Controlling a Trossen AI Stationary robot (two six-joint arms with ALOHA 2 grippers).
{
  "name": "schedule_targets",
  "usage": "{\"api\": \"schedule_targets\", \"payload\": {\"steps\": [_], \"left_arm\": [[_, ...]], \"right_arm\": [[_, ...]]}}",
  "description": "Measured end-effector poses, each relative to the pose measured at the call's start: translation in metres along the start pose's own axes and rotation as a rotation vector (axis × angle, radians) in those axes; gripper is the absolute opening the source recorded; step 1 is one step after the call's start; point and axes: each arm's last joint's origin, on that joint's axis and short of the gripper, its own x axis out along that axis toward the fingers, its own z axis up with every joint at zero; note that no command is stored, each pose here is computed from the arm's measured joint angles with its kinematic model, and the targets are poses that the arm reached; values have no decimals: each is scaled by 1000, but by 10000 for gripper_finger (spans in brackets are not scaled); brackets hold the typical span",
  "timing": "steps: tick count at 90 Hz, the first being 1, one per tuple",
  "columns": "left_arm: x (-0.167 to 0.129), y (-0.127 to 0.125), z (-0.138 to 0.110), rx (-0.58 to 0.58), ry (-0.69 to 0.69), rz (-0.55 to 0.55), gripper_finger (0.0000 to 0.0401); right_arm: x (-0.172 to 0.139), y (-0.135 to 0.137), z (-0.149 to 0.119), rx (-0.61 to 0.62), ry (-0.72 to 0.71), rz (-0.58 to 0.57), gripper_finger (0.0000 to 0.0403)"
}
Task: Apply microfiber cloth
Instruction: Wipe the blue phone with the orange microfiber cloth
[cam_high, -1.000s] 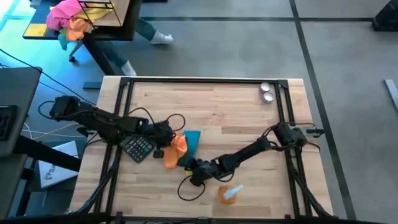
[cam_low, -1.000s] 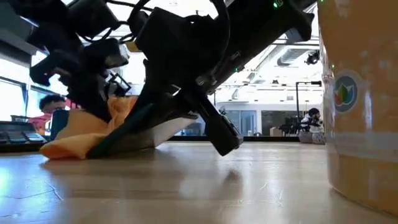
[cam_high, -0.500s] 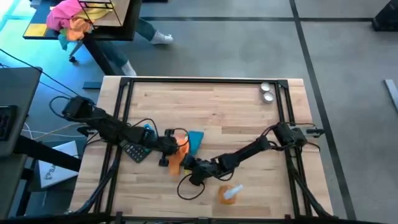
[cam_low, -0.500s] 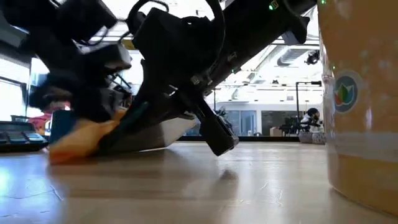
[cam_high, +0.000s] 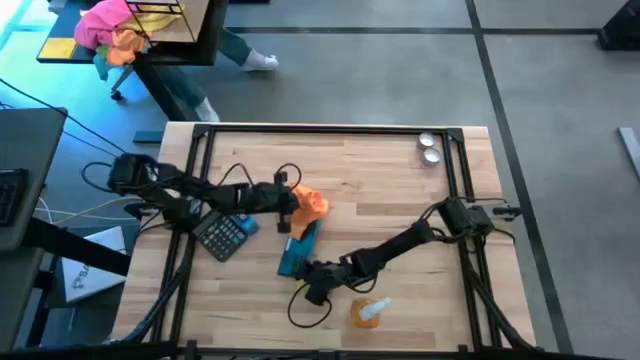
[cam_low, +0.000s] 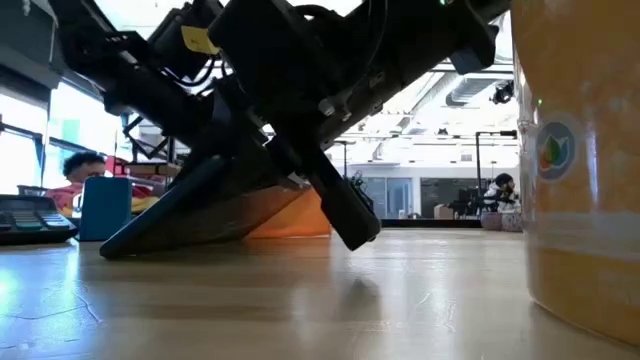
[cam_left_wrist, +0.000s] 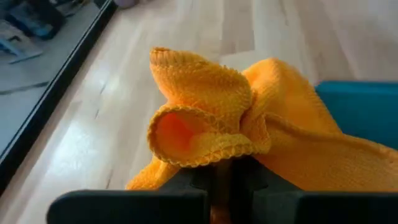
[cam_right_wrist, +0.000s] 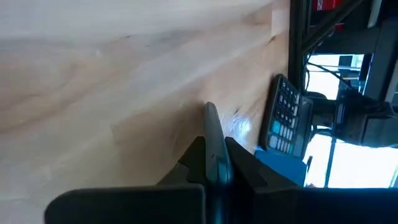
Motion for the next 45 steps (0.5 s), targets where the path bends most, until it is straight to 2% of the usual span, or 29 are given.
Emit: {"api": "schedule_targets", "payload": {"steps": [9, 21, 34, 45], "left_arm": [[8, -8, 5, -17, -9, -111, 1], [12, -25, 9, 18, 46, -170, 1], [-1, -39, 24, 42, 85, -250, 1], [-13, -53, 29, -20, 110, -322, 1]], "right_arm": [[1, -3, -2, 48, 36, -34, 0], [1, -3, -4, 88, 91, -59, 0], [1, -3, -5, 165, 108, -63, 0], [0, -2, -6, 183, 133, -68, 0]]}}
